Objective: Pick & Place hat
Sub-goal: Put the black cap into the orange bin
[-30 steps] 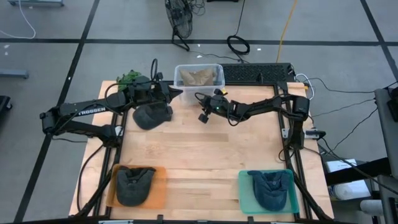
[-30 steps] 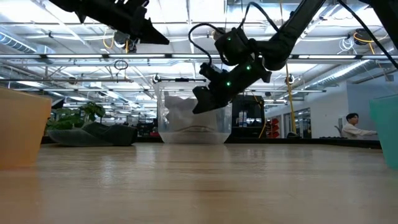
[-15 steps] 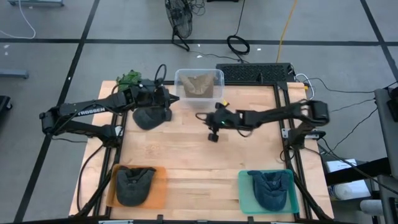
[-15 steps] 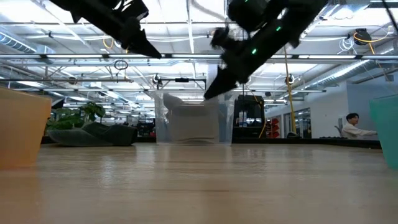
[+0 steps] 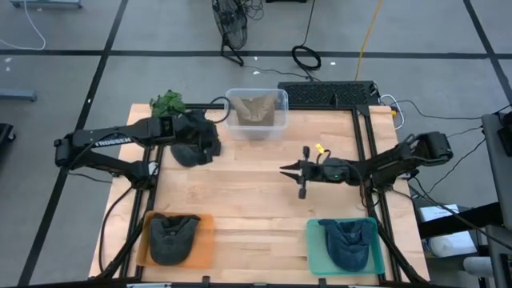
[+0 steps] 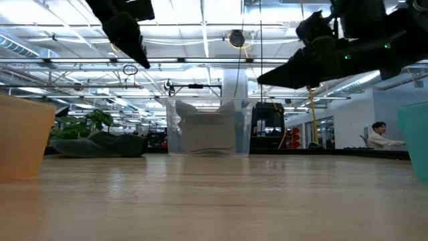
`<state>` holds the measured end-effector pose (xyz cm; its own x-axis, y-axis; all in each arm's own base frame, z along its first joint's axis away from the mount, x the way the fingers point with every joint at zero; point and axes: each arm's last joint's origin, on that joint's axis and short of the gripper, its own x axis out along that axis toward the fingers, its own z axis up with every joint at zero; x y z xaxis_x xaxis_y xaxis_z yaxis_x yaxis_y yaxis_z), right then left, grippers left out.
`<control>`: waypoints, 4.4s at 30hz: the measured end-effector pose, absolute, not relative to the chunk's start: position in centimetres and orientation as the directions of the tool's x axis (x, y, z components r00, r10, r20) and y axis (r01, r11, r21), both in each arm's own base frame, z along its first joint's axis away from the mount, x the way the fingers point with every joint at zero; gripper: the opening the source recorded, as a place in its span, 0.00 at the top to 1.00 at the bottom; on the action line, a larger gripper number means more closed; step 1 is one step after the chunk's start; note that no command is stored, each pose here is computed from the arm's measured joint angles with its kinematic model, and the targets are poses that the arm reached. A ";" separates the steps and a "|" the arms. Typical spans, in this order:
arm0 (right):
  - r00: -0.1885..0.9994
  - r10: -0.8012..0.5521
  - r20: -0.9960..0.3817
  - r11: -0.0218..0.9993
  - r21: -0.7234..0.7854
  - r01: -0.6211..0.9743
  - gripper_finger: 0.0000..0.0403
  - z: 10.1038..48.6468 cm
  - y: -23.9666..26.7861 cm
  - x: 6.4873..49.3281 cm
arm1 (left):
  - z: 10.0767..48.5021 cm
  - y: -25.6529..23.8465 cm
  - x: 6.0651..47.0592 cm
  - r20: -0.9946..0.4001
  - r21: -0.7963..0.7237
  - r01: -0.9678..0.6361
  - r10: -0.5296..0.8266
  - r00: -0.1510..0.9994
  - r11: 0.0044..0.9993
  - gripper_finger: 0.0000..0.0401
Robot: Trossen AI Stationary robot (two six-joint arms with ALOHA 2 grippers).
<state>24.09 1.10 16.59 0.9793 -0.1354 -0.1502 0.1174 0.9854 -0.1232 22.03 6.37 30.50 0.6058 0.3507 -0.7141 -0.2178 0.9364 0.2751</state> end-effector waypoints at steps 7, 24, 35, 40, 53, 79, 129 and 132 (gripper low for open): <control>0.988 -0.133 -0.081 0.982 -0.148 0.120 0.89 17.1 1.1 23.2 | 28.2 6.3 21.3 -0.960 0.175 -0.199 0.212 0.184 0.964 0.57; 0.988 -0.132 -0.077 0.975 -0.187 0.116 0.89 17.2 1.1 23.2 | 22.5 10.2 20.5 -0.956 0.193 0.290 0.246 -0.160 0.938 0.46; 0.985 -0.134 -0.110 0.972 -0.209 0.108 0.89 16.9 1.1 23.1 | 19.4 12.2 19.1 -0.959 0.194 0.297 0.244 -0.143 0.935 0.46; 0.985 -0.134 -0.107 0.970 -0.218 0.108 0.89 16.9 1.1 23.1 | 18.2 12.2 18.2 -0.959 0.170 0.299 0.227 -0.170 0.939 0.46; 0.985 -0.136 -0.107 0.969 -0.221 0.110 0.89 16.9 1.1 23.2 | 18.6 13.1 19.0 -0.911 0.321 0.324 0.383 -0.151 0.890 0.46; 0.980 -0.150 -0.128 0.968 -0.223 0.119 0.89 16.7 0.7 23.1 | 16.6 13.0 17.5 -0.939 0.225 0.370 0.302 -0.165 0.901 0.47; 0.980 -0.144 -0.135 0.970 -0.217 0.113 0.89 16.6 0.8 23.1 | 34.3 -0.9 22.7 -0.998 -0.036 -0.501 -0.006 0.060 0.865 0.97; 0.980 -0.145 -0.133 0.967 -0.228 0.112 0.89 16.7 0.8 23.1 | 34.3 -2.7 22.6 -0.998 -0.061 -0.508 -0.037 0.058 0.859 0.98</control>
<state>23.14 0.81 16.65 0.9805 -0.1451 -0.1328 0.1122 0.9672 -0.2279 22.60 -2.72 34.30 0.0578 -0.0367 -0.9977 -0.5076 0.8595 -0.0611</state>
